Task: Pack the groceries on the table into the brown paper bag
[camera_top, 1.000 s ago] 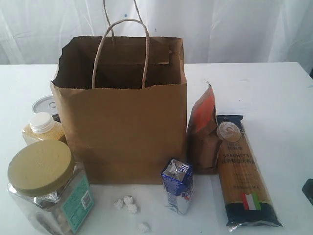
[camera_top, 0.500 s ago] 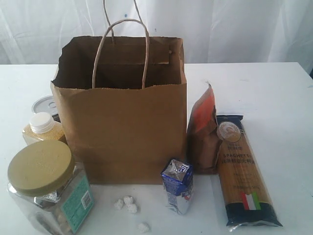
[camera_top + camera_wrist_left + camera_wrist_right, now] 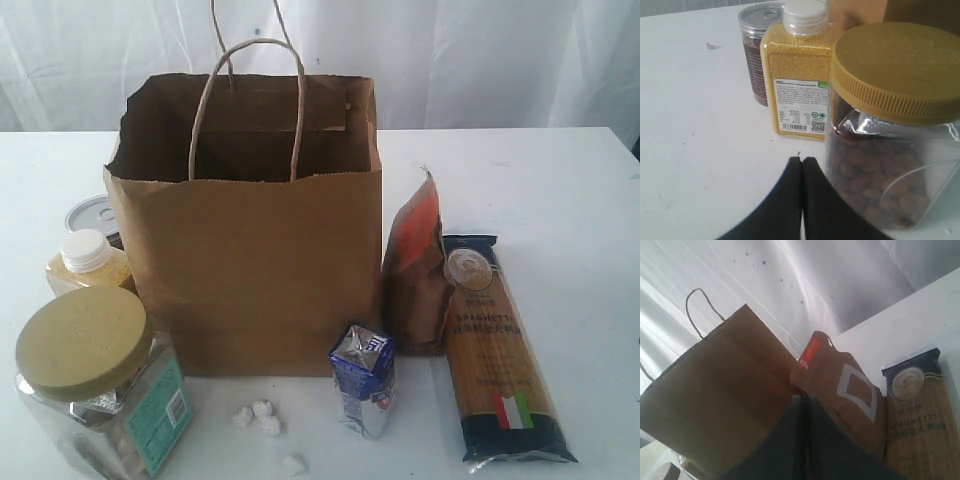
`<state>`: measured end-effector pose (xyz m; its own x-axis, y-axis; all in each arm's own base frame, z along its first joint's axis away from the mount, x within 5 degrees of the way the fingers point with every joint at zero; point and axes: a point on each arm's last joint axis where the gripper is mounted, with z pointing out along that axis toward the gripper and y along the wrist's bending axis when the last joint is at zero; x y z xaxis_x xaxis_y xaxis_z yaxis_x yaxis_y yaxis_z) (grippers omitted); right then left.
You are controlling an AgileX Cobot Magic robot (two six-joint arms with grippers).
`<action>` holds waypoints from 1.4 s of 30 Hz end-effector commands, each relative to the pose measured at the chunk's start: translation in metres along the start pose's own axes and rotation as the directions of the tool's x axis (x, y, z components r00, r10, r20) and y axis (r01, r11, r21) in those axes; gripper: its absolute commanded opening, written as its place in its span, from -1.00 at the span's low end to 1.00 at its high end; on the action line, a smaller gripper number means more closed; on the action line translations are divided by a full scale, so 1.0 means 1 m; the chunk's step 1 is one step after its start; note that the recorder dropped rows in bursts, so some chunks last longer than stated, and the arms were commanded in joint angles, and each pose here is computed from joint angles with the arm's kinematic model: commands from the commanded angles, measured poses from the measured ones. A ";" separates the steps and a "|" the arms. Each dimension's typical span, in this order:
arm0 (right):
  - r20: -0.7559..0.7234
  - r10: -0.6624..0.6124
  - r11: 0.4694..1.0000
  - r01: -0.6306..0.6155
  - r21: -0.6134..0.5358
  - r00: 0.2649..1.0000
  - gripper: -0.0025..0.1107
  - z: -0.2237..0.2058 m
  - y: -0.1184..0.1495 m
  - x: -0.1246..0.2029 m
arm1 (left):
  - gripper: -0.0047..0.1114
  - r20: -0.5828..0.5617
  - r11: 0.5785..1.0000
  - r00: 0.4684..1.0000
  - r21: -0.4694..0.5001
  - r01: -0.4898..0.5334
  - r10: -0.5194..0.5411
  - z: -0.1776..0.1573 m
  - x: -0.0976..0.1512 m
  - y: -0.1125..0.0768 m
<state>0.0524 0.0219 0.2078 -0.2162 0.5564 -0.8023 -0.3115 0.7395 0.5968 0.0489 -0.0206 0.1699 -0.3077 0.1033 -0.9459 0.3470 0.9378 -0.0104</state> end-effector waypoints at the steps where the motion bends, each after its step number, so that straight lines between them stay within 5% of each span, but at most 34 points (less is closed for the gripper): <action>1: -0.003 -0.005 1.000 0.005 0.009 1.000 -0.96 0.000 -0.001 0.001 | -0.92 0.004 1.000 1.000 -0.002 0.014 -0.014 0.000 0.001 0.000; 21: -0.003 -0.329 0.942 0.328 -0.068 0.944 -0.96 -0.018 0.042 -0.045 | -0.92 0.004 1.000 1.000 -0.002 0.014 -0.014 0.000 0.001 0.000; 25: -0.135 -0.546 0.831 0.514 -0.213 0.827 -0.96 -0.020 0.067 -0.055 | -0.92 0.004 1.000 1.000 -0.002 0.014 -0.014 0.000 0.001 0.000; 29: -0.316 -0.719 0.687 0.568 -0.453 0.619 -0.96 0.015 0.095 -0.066 | -0.92 0.004 1.000 1.000 -0.002 0.014 -0.014 0.000 0.001 0.000; 33: -0.425 -0.794 0.605 0.497 -0.622 0.434 -0.91 0.068 0.102 -0.064 | -0.92 0.004 1.000 1.000 -0.002 0.014 -0.014 0.000 0.001 0.000; 38: -0.416 -0.854 0.515 0.392 -0.763 0.313 -0.28 0.130 0.106 -0.038 | -0.92 0.004 1.000 1.000 -0.002 0.014 -0.014 0.000 0.001 0.000; 42: -0.396 -0.894 0.447 0.366 -0.817 0.209 -0.27 0.160 0.113 -0.006 | -0.92 0.004 1.000 1.000 -0.002 0.014 -0.014 0.000 0.001 0.000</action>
<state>0.1589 0.1470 0.2891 -0.1780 -0.6622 -0.7279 -0.9628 0.2699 -0.0100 0.0489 -0.0206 0.1699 -0.3077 0.1033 -0.9459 0.3470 0.9378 -0.0104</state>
